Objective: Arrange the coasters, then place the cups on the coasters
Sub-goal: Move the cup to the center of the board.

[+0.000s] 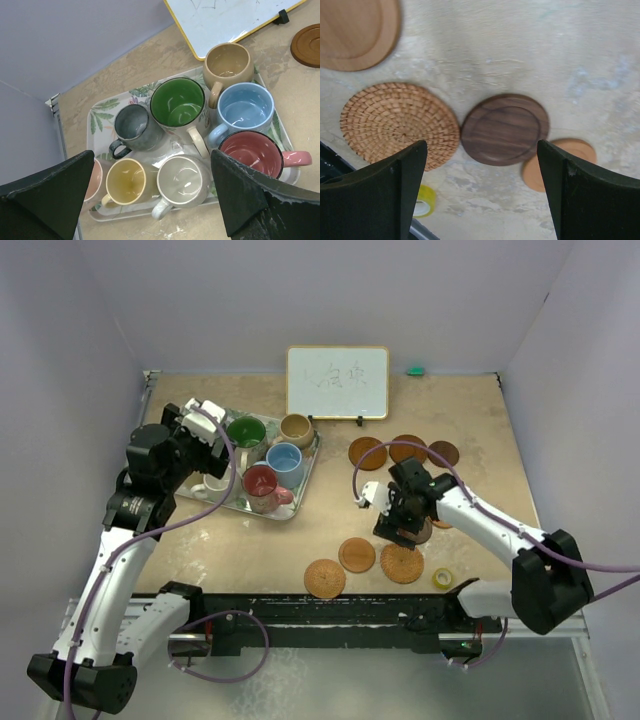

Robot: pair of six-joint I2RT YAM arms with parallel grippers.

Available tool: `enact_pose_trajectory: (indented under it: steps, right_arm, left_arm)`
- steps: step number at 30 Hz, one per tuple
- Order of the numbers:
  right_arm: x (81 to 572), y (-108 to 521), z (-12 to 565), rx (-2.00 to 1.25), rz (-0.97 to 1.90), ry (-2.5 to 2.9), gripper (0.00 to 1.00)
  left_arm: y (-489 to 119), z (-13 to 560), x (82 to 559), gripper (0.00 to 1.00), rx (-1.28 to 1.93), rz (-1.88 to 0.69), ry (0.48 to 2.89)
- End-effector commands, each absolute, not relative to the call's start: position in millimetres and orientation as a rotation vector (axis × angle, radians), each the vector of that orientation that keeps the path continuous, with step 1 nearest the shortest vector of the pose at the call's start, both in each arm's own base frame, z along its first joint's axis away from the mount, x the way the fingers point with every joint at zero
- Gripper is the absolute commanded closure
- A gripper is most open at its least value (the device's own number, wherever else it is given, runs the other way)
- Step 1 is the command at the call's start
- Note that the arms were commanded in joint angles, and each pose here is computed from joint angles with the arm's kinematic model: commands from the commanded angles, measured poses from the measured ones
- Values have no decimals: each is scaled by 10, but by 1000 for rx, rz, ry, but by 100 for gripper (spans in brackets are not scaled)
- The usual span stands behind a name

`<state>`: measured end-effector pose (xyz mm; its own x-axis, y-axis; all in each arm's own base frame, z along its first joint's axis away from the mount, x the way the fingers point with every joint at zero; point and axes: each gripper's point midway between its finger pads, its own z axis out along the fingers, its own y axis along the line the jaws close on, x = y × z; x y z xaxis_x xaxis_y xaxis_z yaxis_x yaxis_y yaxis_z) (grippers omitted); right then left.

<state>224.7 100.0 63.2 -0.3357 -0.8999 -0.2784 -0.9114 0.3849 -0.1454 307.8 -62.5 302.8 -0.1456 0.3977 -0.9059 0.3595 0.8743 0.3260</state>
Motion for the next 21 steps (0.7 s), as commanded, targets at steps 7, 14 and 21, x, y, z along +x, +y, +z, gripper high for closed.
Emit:
enact_pose_trajectory:
  steps: [7,14,21]
  right_arm:
    - [2071,1101,384,-1743,-1,2214,8]
    - [2065,1133,263,-1838,-55,2166,8]
    - [2083,1111,251,-1877,-85,2152,9]
  left_arm:
    - [-600,3090,3122,4,577,49,1714]
    - [-579,3071,3134,4,574,54,1720]
    - [-577,3062,3150,4,576,55,1723]
